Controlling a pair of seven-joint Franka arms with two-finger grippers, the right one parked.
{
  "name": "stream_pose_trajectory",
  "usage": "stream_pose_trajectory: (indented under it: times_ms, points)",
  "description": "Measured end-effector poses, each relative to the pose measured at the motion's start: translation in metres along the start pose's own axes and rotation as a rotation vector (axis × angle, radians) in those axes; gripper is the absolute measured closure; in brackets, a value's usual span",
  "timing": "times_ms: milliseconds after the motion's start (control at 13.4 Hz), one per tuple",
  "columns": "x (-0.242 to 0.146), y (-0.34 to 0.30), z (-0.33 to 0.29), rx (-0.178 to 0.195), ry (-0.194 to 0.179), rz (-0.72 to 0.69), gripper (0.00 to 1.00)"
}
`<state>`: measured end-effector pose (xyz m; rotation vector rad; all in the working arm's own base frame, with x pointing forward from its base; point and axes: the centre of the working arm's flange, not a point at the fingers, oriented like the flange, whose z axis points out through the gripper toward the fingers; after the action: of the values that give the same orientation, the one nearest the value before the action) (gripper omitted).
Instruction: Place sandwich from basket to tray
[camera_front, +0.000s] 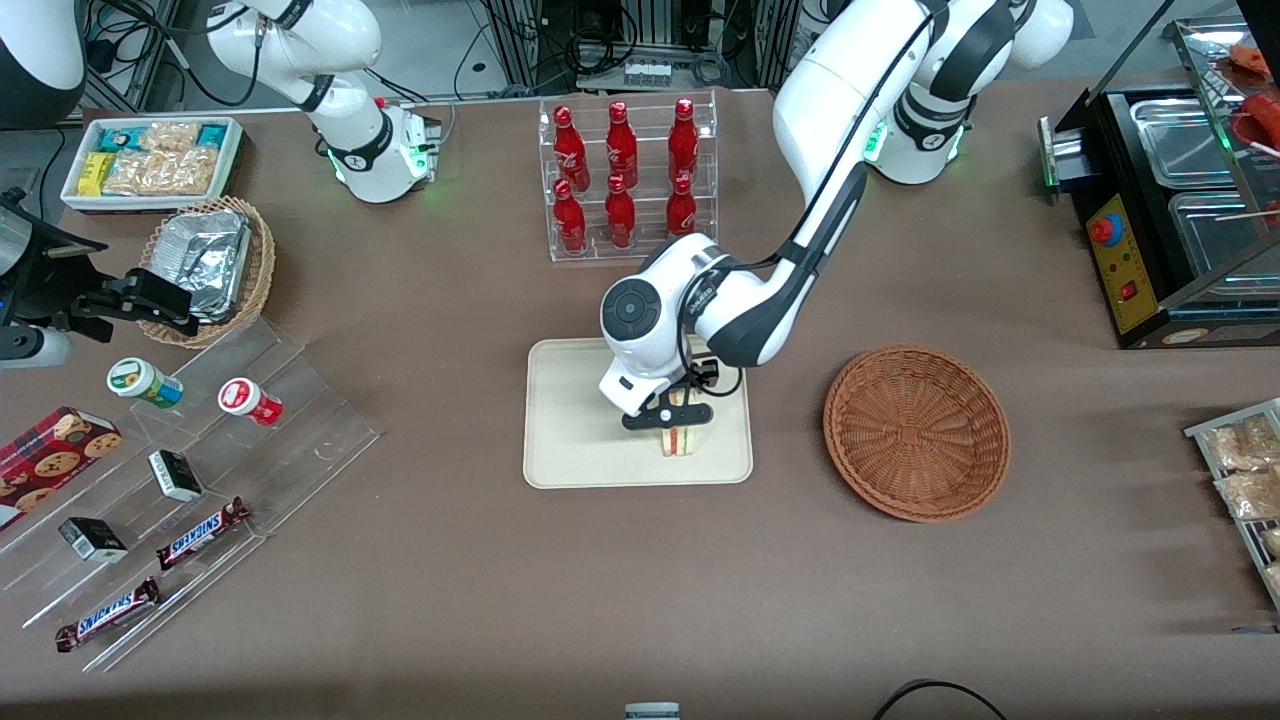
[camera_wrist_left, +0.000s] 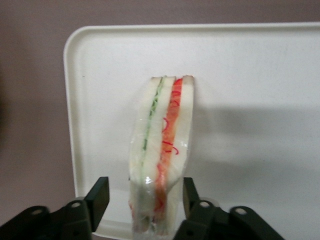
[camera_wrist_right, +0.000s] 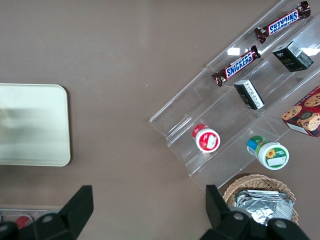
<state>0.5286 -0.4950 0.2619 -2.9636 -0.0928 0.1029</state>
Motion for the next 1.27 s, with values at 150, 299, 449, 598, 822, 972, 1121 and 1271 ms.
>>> stream_pose_trajectory:
  times_ms: [150, 299, 449, 598, 822, 972, 1121, 1271]
  points:
    - [0.011, -0.021, -0.037, 0.013, 0.017, -0.034, 0.06]
    - [0.017, -0.051, -0.087, 0.027, 0.027, -0.073, 0.01]
    - [0.019, -0.089, -0.139, 0.034, 0.029, -0.12, 0.01]
    - [0.028, -0.141, -0.183, 0.032, 0.021, -0.184, 0.01]
    - [0.048, -0.224, -0.226, -0.013, 0.034, -0.222, 0.0]
    - [0.053, -0.278, -0.243, -0.041, 0.029, -0.217, 0.0]
    - [0.05, -0.337, -0.254, -0.057, 0.023, -0.192, 0.0]
    - [0.044, -0.396, -0.262, -0.092, 0.016, -0.148, 0.0]
